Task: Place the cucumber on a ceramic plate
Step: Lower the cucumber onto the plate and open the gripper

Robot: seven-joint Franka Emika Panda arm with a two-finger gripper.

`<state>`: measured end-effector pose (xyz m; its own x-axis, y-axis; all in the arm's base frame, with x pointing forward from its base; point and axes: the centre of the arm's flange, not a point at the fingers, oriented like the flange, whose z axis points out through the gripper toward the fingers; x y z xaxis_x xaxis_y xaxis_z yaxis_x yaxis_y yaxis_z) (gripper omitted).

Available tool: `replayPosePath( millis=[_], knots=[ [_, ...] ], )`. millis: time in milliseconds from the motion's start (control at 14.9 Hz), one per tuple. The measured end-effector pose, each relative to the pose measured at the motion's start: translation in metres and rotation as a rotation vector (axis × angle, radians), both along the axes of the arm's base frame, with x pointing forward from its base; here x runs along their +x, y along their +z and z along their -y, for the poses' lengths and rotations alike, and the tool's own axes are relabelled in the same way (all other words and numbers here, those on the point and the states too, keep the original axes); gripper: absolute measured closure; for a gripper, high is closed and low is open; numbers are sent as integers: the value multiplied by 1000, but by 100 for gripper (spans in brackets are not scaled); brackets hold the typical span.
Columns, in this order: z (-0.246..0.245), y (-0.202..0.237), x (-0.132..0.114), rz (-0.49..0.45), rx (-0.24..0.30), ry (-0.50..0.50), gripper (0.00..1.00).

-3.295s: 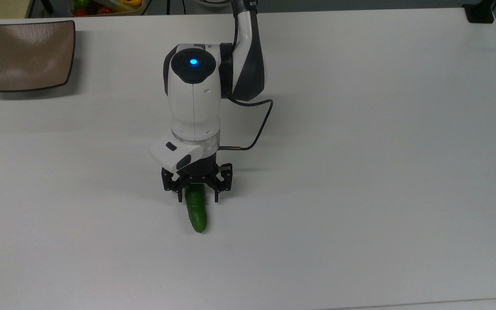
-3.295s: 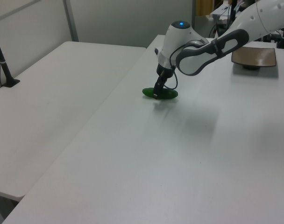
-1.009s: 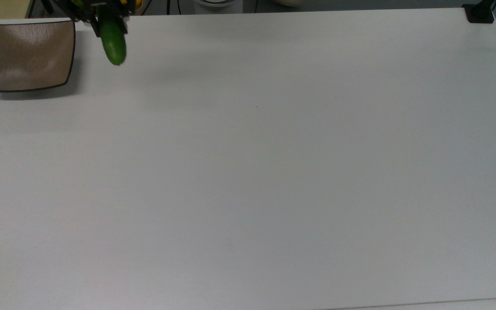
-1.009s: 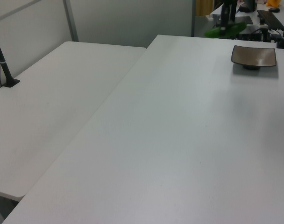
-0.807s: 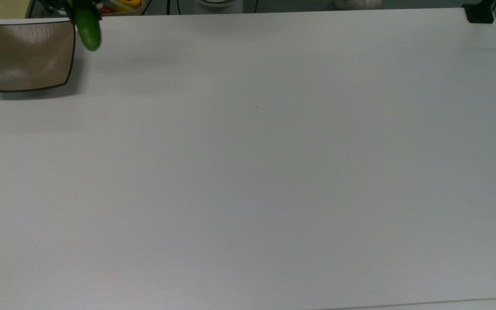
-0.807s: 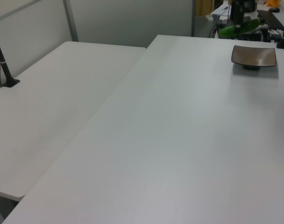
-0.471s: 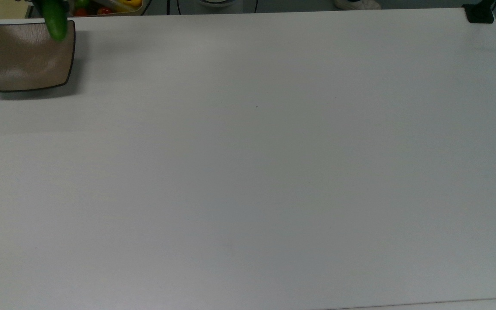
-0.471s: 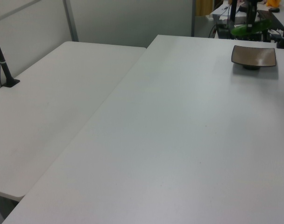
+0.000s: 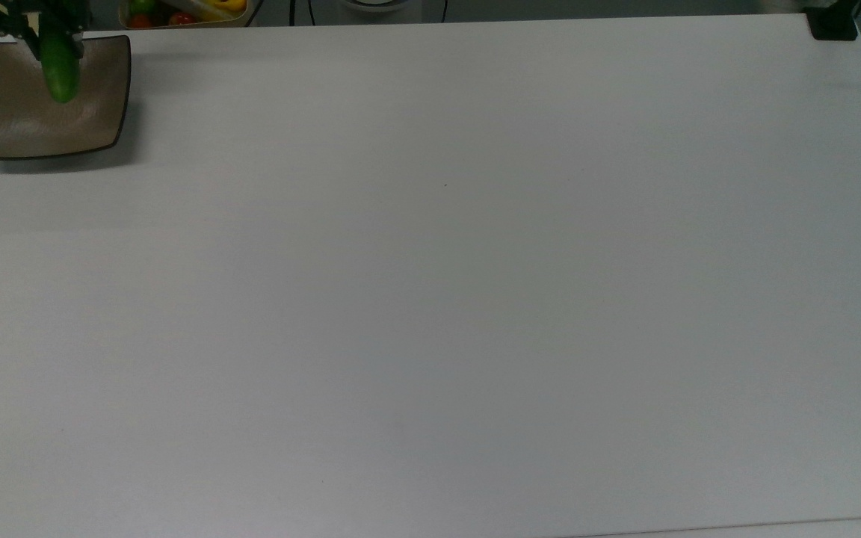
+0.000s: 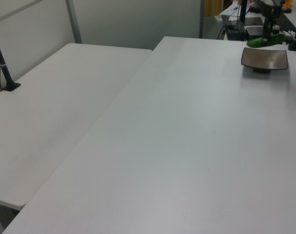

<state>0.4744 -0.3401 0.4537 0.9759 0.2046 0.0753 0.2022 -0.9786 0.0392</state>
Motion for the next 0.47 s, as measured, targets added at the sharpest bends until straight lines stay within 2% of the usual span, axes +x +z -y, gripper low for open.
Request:
replayPosePath(
  millis=[471],
  knots=[
    [27, -79, 11, -35, -48, -15, 53]
  ],
)
